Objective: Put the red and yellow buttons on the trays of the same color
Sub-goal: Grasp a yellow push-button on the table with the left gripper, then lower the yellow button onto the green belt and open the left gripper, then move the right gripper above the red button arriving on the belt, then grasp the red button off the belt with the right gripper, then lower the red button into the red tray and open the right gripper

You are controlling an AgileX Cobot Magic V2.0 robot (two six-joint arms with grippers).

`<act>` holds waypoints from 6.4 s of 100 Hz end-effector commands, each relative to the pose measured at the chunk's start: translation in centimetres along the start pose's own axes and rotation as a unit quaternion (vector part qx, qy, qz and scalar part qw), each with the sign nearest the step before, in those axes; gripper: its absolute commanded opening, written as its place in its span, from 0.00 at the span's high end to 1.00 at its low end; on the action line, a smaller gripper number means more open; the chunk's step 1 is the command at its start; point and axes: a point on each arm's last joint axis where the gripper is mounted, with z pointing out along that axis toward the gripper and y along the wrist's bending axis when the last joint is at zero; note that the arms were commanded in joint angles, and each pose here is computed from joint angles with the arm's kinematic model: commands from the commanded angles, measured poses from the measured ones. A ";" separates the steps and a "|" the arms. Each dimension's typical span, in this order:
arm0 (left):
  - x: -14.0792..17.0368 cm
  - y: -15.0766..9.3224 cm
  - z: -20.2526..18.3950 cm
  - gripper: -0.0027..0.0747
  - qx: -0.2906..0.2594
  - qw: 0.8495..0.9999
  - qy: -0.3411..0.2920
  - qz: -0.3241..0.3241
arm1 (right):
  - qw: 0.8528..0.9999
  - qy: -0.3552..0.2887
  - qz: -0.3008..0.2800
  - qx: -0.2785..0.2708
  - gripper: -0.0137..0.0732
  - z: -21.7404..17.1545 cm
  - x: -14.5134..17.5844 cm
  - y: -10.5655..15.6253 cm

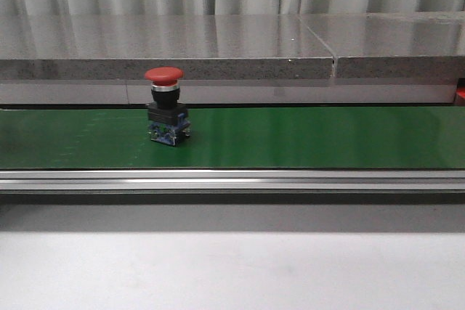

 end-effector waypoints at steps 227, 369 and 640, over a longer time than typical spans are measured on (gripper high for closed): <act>11.1 -1.3 -18.1 0.11 0.114 0.954 -0.272 0.052 | 0.999 -0.039 0.001 0.015 0.92 -0.3 -1.2 -0.2; 18.0 0.6 -19.2 0.99 0.126 0.930 -0.343 0.042 | 0.999 -0.022 0.034 -0.013 0.11 0.0 -1.0 0.2; 18.0 0.6 -19.2 0.99 0.126 0.930 -0.343 0.042 | 0.948 0.099 0.175 0.247 0.67 16.9 -1.8 -24.0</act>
